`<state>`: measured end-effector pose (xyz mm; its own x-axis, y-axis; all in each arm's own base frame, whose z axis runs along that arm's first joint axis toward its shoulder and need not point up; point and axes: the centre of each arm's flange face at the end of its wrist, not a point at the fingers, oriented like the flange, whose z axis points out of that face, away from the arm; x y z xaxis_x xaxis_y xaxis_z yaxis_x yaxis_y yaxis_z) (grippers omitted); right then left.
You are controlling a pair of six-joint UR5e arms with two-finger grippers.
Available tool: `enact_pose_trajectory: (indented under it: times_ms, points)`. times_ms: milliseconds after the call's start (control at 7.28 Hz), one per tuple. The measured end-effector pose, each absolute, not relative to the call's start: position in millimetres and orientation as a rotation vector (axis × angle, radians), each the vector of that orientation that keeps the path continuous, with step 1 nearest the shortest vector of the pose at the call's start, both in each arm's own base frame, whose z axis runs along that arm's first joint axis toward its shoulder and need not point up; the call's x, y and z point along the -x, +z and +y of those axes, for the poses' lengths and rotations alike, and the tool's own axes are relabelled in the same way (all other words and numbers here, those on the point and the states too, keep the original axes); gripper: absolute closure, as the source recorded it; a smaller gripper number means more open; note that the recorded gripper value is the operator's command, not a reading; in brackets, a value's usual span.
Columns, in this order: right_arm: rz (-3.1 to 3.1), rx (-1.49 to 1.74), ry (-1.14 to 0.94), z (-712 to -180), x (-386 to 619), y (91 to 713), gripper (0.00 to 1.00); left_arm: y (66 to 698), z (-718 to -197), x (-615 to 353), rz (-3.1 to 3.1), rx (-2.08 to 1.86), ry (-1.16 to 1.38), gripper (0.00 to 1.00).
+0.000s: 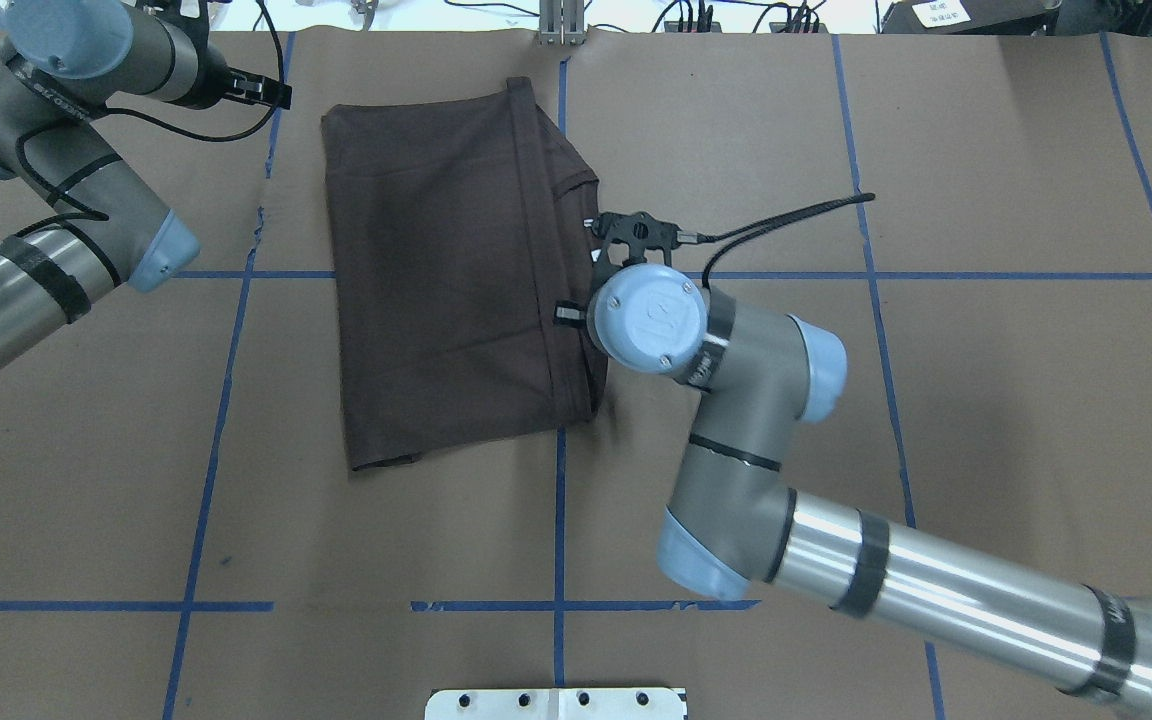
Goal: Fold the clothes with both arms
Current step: 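Drag the shirt with the right gripper toward the robot, straightening it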
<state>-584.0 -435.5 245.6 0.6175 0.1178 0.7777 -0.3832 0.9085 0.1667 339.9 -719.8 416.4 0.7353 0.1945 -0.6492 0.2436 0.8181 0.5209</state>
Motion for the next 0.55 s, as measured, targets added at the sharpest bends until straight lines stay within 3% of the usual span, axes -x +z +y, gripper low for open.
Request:
enact_pose_trajectory:
  times_ms: [275, 549]
  points:
    - [-0.872, -0.345, 0.237, -355.3, 547.1, 285.8, 1.0, 413.9, -719.6, -341.1, 0.76, -0.63, -0.027, 0.0]
    - [-0.859, -0.34, 0.225, -310.3, 528.3, 313.4, 1.0, 410.0, -719.3, -342.0, 0.764, -0.635, -0.026, 0.0]
